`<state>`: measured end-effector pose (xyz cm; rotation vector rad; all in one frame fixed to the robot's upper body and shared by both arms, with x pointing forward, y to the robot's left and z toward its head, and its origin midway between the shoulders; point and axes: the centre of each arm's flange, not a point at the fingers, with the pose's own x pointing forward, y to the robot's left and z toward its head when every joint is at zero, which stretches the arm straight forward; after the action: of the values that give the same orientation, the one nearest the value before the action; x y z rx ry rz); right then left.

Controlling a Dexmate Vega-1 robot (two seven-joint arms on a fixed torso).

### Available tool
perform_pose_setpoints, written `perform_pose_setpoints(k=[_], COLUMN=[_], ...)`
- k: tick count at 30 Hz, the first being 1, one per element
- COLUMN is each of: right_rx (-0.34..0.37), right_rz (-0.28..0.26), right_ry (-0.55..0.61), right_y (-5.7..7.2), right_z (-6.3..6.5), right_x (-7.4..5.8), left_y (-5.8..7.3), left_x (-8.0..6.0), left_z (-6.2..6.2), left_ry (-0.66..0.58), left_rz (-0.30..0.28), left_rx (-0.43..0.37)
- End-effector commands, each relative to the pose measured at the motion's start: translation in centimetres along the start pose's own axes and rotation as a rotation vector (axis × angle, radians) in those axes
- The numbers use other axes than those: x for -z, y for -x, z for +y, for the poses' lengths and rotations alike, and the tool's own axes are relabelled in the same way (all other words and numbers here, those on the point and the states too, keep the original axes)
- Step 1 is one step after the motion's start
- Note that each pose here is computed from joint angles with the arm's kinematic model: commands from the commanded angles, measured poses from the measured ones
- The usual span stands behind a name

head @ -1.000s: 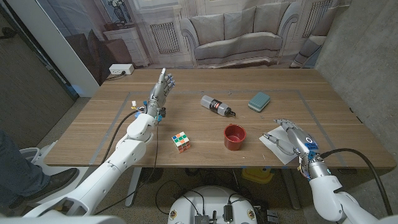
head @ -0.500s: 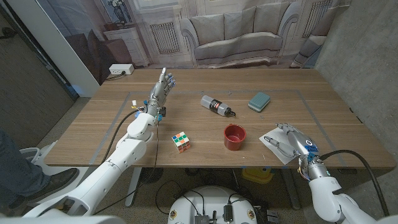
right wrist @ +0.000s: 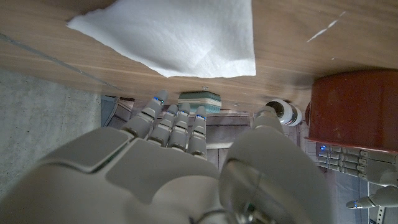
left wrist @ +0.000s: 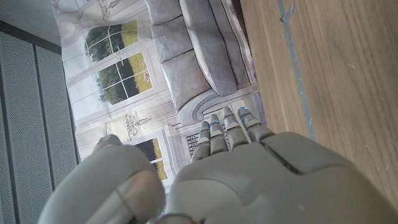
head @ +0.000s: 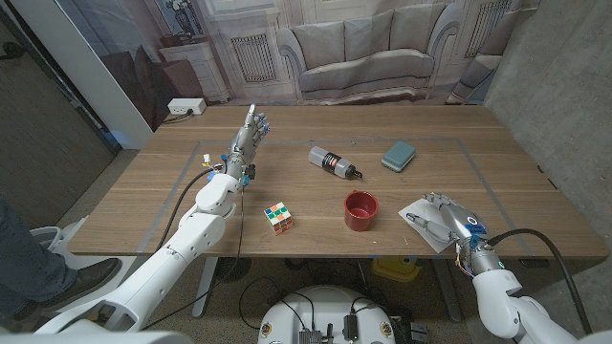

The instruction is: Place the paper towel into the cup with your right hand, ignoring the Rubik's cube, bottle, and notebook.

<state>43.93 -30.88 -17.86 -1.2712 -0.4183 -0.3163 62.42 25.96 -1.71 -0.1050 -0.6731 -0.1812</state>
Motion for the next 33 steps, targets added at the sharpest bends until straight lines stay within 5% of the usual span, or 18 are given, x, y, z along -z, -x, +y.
perform_pose_setpoints(k=[1, 33], right_rx=[-0.033, -0.057], right_rz=[0.046, 0.092], right_ry=[-0.005, -0.036], right_y=[-0.5, -0.6], right_z=[0.8, 2.8], right_x=[0.8, 2.4], left_y=[-0.5, -1.3], left_x=[-0.1, -0.1], left_z=[0.3, -0.3], left_ry=[-0.011, -0.022], left_rz=[0.013, 0.026], left_rx=[-0.004, -0.003])
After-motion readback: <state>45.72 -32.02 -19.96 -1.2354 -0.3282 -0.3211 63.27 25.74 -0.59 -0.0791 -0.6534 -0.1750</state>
